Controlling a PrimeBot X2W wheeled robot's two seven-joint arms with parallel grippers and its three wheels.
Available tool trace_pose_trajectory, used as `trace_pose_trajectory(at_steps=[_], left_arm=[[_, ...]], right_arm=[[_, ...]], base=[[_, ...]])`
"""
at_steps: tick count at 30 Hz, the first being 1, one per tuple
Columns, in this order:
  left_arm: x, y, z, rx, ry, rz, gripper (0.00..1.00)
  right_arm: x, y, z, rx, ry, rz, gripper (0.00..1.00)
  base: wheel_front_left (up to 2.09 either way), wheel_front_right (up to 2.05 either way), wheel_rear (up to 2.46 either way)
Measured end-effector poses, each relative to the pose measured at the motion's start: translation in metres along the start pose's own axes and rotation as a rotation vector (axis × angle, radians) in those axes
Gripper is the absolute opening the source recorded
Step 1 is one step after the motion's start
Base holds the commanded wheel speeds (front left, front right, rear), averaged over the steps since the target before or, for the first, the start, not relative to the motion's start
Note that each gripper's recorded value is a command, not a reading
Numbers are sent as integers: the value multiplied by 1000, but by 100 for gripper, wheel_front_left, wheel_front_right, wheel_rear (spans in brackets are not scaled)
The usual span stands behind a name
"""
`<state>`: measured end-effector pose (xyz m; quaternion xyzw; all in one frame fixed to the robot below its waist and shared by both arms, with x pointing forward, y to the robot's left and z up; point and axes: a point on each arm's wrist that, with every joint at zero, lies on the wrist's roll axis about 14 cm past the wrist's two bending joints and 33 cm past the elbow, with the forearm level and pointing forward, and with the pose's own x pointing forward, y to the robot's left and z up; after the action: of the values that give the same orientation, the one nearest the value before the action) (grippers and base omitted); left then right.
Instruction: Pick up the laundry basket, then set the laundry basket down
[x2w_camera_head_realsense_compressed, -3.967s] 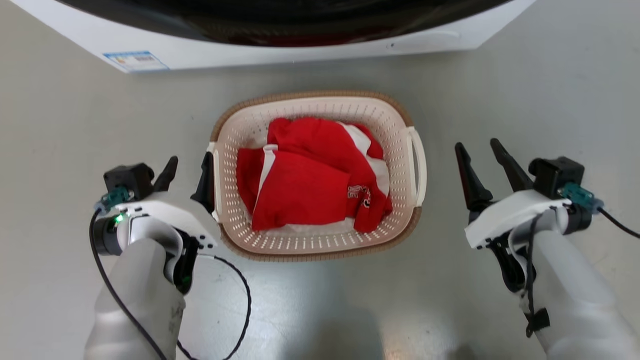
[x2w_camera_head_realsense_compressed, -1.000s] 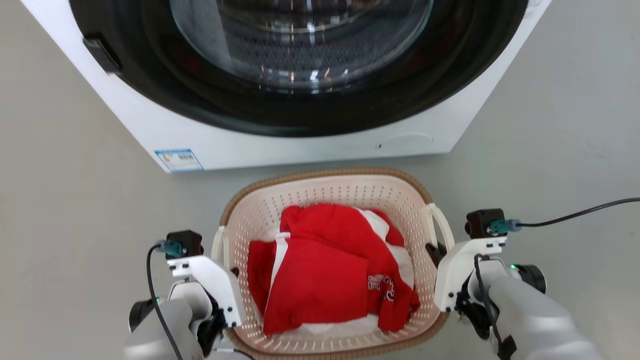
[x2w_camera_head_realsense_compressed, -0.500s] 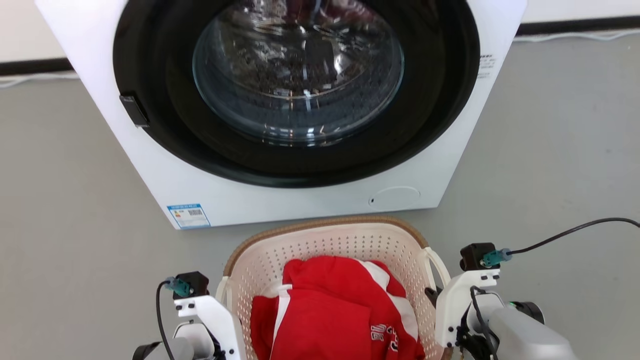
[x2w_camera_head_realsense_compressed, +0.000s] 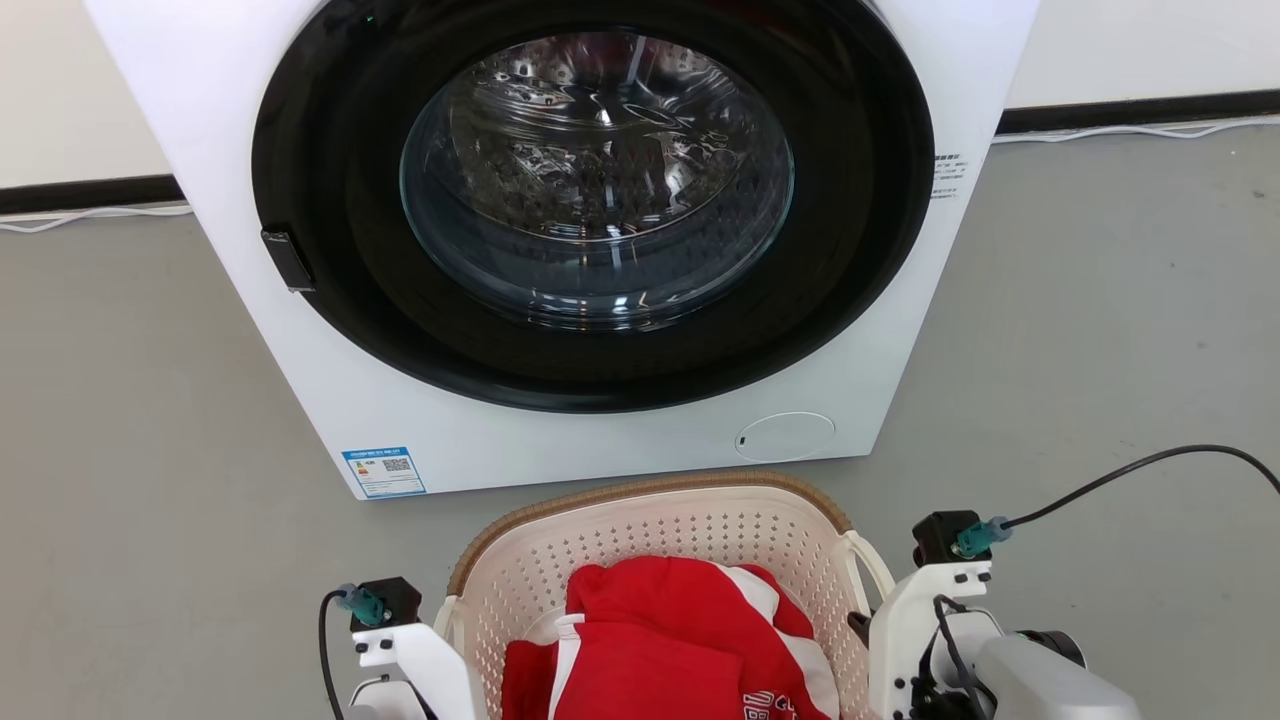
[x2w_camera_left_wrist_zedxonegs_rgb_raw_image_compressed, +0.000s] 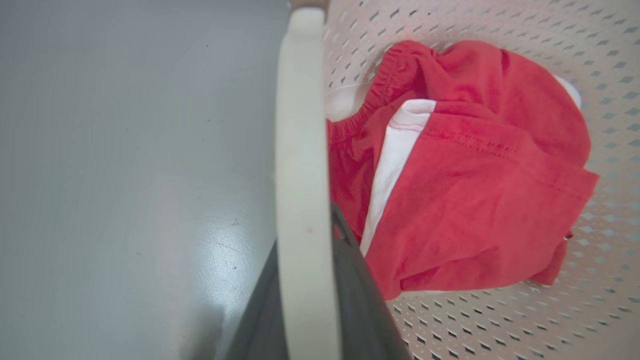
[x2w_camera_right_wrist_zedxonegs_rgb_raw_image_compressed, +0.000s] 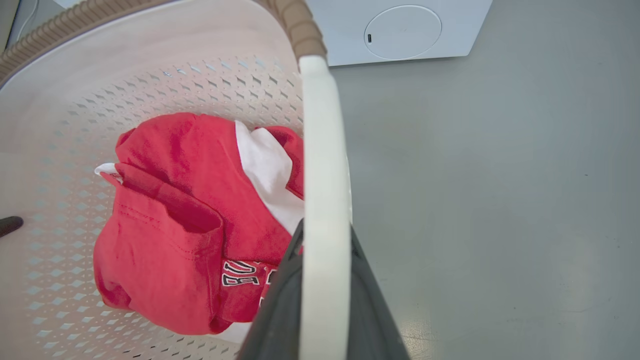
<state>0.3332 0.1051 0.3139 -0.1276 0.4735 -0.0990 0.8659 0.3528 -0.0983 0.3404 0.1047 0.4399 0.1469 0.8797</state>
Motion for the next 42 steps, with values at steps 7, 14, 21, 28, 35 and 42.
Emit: trace_pose_trajectory(at_steps=[7, 14, 21, 28, 35, 42], left_arm=[[-1, 0, -1, 1, 0, 0, 0], [-1, 0, -2, 5, 5, 0, 0], [0, 0, -4, -7, 7, 0, 0], [1, 1, -4, -9, 0, 1, 0], [3, 2, -4, -10, -4, 2, 0], [9, 4, -5, -12, -6, 5, 0]], right_arm=[[-1, 1, -3, -7, 10, 1, 0], [-1, 1, -5, -11, 17, 2, 0], [0, 1, -8, 2, 24, 5, 0], [2, 1, -10, 5, 26, 7, 0], [3, 0, -11, 12, 26, 6, 0], [9, -2, -13, 15, 27, 6, 0]], base=[[0, 0, 0], [0, 0, 0], [0, 0, 0], [0, 0, 0], [0, 0, 0], [0, 0, 0]])
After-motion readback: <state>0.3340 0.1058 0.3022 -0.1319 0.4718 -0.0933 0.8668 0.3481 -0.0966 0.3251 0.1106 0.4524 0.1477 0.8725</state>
